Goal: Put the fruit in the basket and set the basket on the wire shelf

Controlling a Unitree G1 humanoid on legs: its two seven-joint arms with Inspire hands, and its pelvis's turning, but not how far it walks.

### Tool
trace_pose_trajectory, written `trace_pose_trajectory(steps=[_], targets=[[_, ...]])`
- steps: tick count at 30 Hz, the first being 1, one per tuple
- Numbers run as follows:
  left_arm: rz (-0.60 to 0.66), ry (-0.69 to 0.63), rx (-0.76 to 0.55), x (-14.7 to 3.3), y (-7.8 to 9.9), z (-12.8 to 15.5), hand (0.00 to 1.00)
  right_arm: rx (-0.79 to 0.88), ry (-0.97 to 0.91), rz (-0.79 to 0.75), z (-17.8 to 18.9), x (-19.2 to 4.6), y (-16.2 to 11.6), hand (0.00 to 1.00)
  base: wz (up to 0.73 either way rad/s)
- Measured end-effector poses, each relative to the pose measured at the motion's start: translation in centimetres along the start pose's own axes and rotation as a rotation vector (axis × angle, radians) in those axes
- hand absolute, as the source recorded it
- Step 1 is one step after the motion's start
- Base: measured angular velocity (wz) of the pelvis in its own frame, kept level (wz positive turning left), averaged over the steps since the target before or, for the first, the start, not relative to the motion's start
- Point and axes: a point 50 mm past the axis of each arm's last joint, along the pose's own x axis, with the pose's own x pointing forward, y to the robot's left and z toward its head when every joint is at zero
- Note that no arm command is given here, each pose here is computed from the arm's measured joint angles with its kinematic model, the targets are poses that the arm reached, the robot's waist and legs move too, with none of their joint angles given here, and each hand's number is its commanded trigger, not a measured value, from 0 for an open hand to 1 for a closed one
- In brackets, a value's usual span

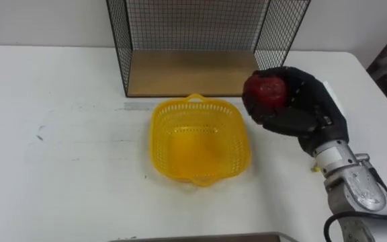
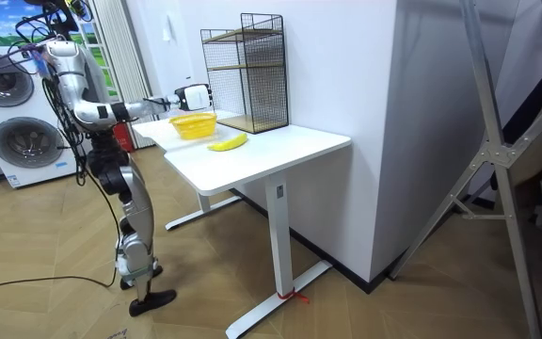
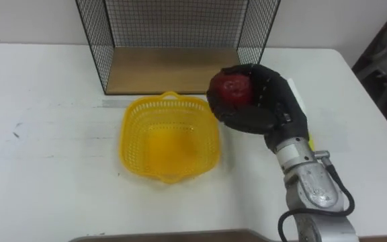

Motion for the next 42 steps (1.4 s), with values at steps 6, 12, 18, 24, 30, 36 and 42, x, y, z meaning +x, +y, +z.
trace_pose_trajectory(steps=[6, 12, 18, 24, 30, 36, 42], targets=[[0.003, -0.007, -0.001, 0.1, 0.1, 0.3, 0.0, -0.076, -0.027, 0.07, 0.8, 0.7, 0.7, 1.0, 0.0], [0.001, -0.014, 0.031, 0.2, 0.4, 0.3, 0.0, -0.183, -0.003, 0.169, 0.4, 0.8, 2.4, 1.0, 0.0], [0.007, -0.046, 0.042, 0.4, 0.7, 1.2, 0.0, -0.243, 0.01, 0.236, 0.2, 0.7, 3.2, 0.52, 0.0], [0.002, -0.058, 0.059, 0.4, 0.6, 1.5, 0.0, -0.276, 0.005, 0.263, 0.3, 1.0, 3.7, 0.0, 0.0], [-0.001, -0.045, 0.063, 0.4, 0.6, 1.4, 0.0, -0.312, 0.015, 0.307, 0.0, 0.9, 4.5, 0.0, 0.02], [0.001, -0.043, 0.062, 0.5, 0.6, 1.4, 0.0, -0.342, 0.031, 0.304, -0.1, 0.9, 4.5, 0.0, 0.04], [0.003, -0.042, 0.06, 0.5, 0.7, 1.5, 0.0, -0.361, 0.049, 0.302, -0.4, 0.9, 4.4, 0.0, 0.0]])
